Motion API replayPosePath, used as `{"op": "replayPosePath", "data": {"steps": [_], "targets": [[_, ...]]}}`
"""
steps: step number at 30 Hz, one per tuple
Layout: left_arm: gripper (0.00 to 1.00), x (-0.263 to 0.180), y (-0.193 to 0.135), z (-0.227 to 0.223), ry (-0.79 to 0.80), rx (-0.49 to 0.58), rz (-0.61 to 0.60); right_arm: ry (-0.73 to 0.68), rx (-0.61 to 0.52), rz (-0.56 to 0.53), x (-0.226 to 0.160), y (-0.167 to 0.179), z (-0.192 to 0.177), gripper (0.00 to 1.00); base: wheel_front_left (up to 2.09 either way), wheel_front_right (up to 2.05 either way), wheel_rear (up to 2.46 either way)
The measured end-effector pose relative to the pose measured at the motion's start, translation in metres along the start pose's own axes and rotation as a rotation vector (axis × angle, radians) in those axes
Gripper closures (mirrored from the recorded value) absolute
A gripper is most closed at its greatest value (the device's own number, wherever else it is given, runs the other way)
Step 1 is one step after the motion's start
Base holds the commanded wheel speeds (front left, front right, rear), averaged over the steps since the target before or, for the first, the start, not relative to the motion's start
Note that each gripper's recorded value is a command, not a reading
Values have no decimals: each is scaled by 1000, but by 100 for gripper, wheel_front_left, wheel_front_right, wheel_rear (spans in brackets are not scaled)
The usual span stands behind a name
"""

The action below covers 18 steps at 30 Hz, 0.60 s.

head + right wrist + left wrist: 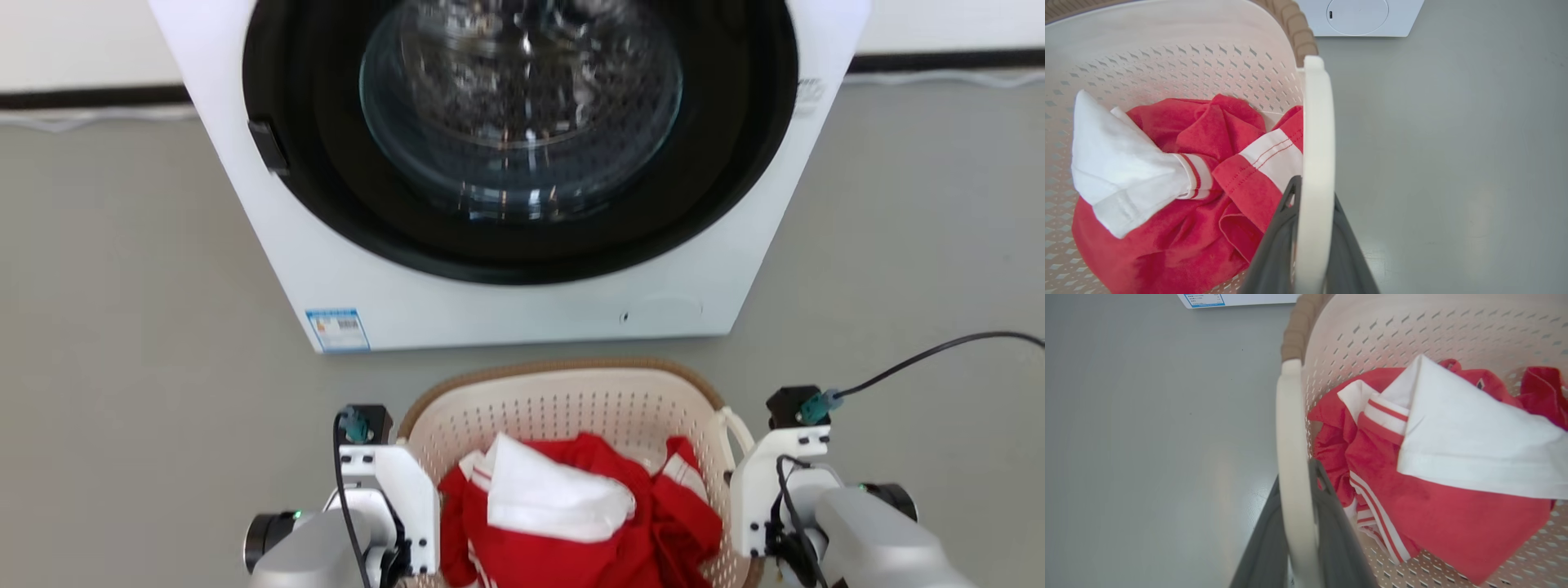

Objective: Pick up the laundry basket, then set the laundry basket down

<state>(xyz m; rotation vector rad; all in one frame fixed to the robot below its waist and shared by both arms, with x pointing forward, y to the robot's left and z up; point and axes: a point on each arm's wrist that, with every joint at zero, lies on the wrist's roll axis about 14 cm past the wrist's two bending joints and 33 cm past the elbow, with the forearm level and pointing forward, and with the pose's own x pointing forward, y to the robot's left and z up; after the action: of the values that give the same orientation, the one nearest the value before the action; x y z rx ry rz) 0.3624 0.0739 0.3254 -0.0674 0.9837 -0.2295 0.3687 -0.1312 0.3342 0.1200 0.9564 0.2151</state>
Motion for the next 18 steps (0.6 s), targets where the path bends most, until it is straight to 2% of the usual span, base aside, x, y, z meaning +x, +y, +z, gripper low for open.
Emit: {"op": "replayPosePath", "data": {"steps": [18], "targets": [[100,-19,-8,3,-4,26,-13,-19,0,-11,-24,1,3,100,0,0,0]]}}
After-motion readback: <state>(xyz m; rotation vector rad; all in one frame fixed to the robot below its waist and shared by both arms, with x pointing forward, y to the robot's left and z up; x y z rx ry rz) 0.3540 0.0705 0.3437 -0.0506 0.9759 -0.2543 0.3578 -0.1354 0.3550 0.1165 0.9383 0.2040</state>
